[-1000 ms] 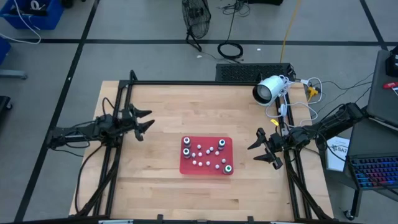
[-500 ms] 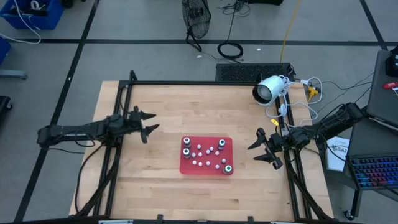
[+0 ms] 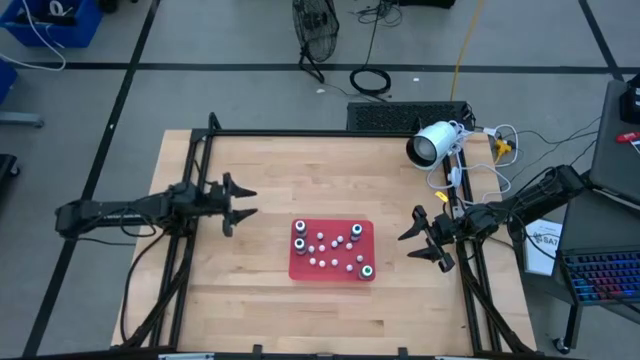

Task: Pick & Place food coloring
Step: Return to Home Position

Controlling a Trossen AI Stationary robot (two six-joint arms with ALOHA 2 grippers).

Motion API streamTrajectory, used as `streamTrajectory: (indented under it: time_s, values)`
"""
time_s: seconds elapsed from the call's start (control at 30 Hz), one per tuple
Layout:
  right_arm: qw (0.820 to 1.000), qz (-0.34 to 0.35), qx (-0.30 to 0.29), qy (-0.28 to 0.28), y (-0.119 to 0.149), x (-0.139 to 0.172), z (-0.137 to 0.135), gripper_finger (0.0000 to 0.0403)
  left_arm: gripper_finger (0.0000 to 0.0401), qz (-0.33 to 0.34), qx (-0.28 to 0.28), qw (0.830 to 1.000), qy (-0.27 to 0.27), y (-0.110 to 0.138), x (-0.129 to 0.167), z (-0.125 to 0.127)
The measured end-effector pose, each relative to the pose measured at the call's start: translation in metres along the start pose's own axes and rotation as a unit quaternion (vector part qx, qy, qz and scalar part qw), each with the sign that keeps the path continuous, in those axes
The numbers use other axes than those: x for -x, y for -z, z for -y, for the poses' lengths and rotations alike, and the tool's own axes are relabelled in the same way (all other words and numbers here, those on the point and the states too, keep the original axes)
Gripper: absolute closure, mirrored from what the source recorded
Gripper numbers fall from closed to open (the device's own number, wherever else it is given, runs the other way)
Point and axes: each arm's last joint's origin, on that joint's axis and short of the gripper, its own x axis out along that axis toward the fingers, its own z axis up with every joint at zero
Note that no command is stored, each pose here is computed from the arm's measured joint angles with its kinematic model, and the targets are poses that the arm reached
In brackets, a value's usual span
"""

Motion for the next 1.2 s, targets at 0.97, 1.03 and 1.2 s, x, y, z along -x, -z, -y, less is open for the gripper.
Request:
streamTrajectory:
  time_s: [0.97, 1.03, 1.2]
  values:
    - [1.0, 0.0, 0.0, 0.0, 0.0, 0.0, 0.0, 0.0187, 0.0132, 0.055, 0.007, 0.995, -0.083, -0.006, 0.021, -0.01]
    - [1.0, 0.0, 0.0, 0.0, 0.0, 0.0, 0.0, 0.0188, 0.0132, 0.054, 0.004, 0.995, -0.083, -0.006, 0.021, -0.01]
    - [1.0, 0.0, 0.0, 0.0, 0.0, 0.0, 0.0, 0.0185, 0.0132, 0.06, 0.004, 0.995, -0.084, -0.007, 0.021, -0.01]
